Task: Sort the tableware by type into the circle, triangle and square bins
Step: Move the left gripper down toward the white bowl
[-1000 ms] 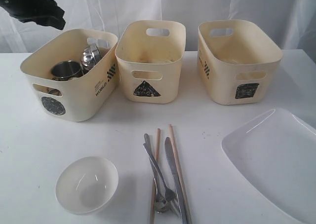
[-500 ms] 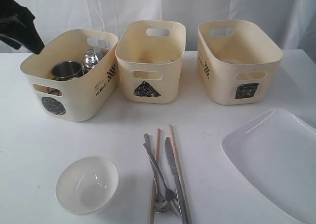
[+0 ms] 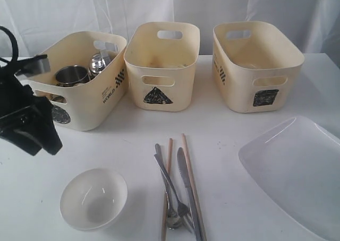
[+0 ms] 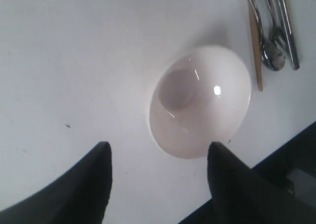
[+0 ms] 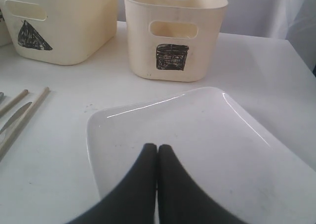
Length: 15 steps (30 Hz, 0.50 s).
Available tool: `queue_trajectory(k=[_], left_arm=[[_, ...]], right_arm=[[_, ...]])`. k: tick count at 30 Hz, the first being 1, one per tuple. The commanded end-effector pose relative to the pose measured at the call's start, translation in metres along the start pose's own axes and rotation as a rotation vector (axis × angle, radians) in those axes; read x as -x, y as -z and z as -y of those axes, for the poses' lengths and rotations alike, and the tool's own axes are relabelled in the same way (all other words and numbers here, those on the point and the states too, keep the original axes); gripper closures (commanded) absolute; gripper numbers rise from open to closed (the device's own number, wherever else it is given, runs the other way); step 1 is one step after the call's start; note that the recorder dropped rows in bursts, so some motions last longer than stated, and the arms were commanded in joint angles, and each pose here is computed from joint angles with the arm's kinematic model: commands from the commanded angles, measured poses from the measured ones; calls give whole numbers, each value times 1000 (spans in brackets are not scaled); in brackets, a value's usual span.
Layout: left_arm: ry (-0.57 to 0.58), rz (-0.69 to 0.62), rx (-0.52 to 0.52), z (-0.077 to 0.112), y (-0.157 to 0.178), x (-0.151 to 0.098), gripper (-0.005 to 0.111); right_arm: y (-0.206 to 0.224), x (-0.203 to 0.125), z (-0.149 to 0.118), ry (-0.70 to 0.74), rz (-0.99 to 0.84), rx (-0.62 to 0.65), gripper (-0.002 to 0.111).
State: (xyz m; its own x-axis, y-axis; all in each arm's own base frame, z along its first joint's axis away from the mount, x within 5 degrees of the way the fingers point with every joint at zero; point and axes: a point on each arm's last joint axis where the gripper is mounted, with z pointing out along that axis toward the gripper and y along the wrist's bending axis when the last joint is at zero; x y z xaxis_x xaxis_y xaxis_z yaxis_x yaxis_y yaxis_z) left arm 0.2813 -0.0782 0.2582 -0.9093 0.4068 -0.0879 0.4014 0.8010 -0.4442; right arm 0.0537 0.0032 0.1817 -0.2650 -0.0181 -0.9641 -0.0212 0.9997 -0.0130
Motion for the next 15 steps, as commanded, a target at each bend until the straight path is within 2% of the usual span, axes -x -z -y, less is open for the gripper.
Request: queue_trajectory(k=[1, 7, 15], left_arm=[[15, -15, -62, 0, -16, -10, 46], [14, 33, -81, -1, -25, -10, 46], [-31, 32, -65, 10, -35, -8, 46]], right_arm=[[0, 0, 0, 2, 11, 2, 108], [0, 0, 0, 2, 11, 2, 108], [0, 0, 0, 2, 11, 2, 108]])
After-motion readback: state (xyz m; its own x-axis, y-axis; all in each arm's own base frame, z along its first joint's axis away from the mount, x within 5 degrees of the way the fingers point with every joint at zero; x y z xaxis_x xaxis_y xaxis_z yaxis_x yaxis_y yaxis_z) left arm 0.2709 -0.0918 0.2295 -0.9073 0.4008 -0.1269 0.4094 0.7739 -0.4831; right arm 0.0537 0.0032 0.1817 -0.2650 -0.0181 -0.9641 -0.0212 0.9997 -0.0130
